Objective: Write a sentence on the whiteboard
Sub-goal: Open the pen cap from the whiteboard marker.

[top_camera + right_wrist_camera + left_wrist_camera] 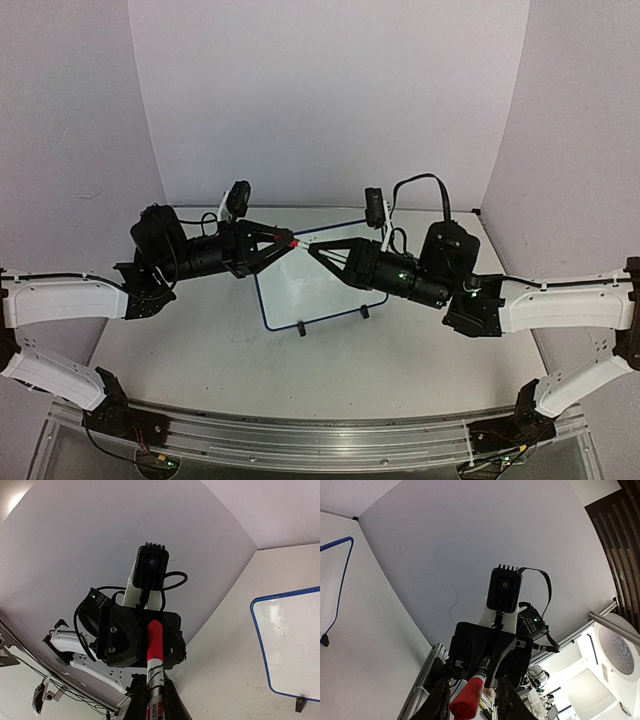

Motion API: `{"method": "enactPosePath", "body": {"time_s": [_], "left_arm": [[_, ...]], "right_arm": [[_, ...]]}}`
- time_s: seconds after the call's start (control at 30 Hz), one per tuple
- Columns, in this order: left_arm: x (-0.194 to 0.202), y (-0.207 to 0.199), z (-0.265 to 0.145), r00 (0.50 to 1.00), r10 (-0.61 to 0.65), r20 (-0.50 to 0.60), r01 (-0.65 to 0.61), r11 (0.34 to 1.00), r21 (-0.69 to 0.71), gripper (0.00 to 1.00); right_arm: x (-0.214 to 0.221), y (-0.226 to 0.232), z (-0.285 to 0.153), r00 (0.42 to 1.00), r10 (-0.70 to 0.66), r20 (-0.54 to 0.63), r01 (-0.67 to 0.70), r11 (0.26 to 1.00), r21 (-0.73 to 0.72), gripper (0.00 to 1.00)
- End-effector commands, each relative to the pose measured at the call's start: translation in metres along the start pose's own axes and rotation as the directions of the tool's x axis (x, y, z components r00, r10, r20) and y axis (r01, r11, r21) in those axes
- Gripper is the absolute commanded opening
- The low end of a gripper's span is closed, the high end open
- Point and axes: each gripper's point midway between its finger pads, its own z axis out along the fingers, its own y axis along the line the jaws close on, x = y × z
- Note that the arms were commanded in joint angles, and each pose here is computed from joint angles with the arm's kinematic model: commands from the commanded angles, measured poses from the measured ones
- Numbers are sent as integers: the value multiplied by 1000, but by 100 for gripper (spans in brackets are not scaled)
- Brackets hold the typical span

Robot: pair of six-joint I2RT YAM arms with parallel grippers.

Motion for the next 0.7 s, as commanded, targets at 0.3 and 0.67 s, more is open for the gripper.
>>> {"method": "enactPosePath", "body": {"time_s": [0.3, 0.67], "left_arm": [[-8, -14, 1, 999, 36, 29, -37, 999, 35, 0], [-28, -19, -23, 979, 49, 199, -53, 998, 15, 0]], "right_arm": [[-9, 9, 1, 1000, 2, 25, -1, 1000, -14, 0], [-22, 14, -25, 995, 9, 95, -7, 1000, -27, 0]]}}
